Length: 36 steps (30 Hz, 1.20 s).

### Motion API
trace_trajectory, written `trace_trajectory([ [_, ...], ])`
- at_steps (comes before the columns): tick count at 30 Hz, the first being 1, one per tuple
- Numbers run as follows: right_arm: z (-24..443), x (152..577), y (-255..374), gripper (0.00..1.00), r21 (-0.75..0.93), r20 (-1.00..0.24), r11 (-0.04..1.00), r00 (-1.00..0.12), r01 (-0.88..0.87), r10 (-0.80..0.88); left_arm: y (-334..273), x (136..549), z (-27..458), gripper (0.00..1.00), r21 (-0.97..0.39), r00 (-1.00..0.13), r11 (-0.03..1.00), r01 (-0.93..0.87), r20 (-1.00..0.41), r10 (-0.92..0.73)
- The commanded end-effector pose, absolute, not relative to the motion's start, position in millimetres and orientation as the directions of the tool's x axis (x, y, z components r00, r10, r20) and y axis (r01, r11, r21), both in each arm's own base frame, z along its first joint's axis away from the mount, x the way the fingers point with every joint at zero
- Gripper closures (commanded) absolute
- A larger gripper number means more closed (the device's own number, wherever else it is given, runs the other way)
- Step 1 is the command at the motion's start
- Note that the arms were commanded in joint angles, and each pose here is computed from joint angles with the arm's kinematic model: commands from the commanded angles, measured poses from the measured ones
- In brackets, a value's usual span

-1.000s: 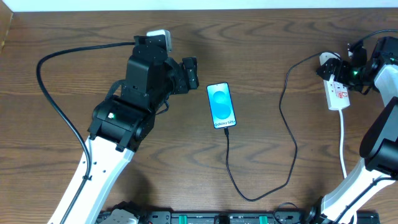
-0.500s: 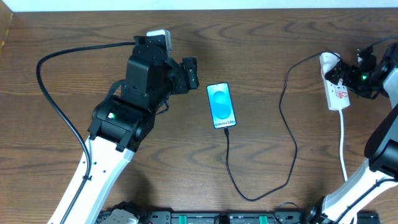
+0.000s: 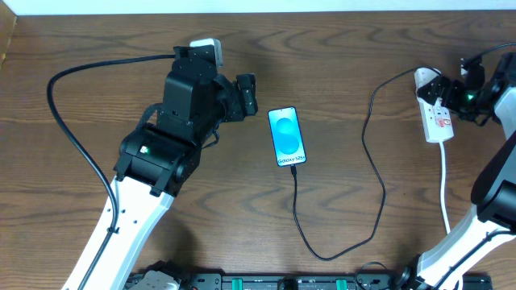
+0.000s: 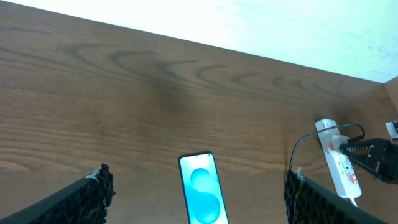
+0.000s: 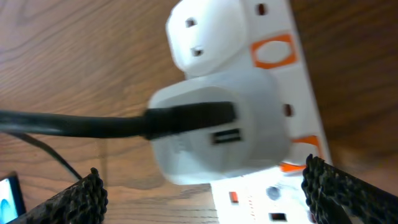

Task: Plug charger to phone and switch on socket

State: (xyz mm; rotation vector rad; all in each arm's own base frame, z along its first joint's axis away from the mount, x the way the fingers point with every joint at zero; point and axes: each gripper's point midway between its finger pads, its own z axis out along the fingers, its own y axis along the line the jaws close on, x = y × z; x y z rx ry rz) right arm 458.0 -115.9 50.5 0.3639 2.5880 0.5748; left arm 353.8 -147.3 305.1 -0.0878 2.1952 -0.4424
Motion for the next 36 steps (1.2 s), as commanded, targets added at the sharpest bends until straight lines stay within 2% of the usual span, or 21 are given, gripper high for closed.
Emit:
trace_trajectory([
  [1,45.9,460.2,-99.3,0.01,0.477,-0.362,0.869,-0.87,0.135,0.334,-143.6,353.8,307.7,0.11,-0.329,-0.609,0.94,0.09,-0.765,-0.21],
  [10,28.3,461.4,-98.7,0.01,0.452,-0.344,0.879,-0.88,0.15,0.327,-143.6,353.8,307.7,0.11,-0.329,-0.609,0.94,0.09,-0.765,-0.209],
  [23,35.4,464.8,-130.9,0.01,0.466,-0.385,0.865,-0.836,0.189,0.39,-143.6,353.8,307.7,0.11,-0.329,-0.609,0.94,0.09,-0.765,-0.209],
  [36,38.7,468.3,-117.1,0.01,0.496,-0.387,0.855,-0.842,0.153,0.375,-143.6,353.8,307.5,0.11,-0.329,-0.609,0.94,0.09,-0.765,-0.209],
])
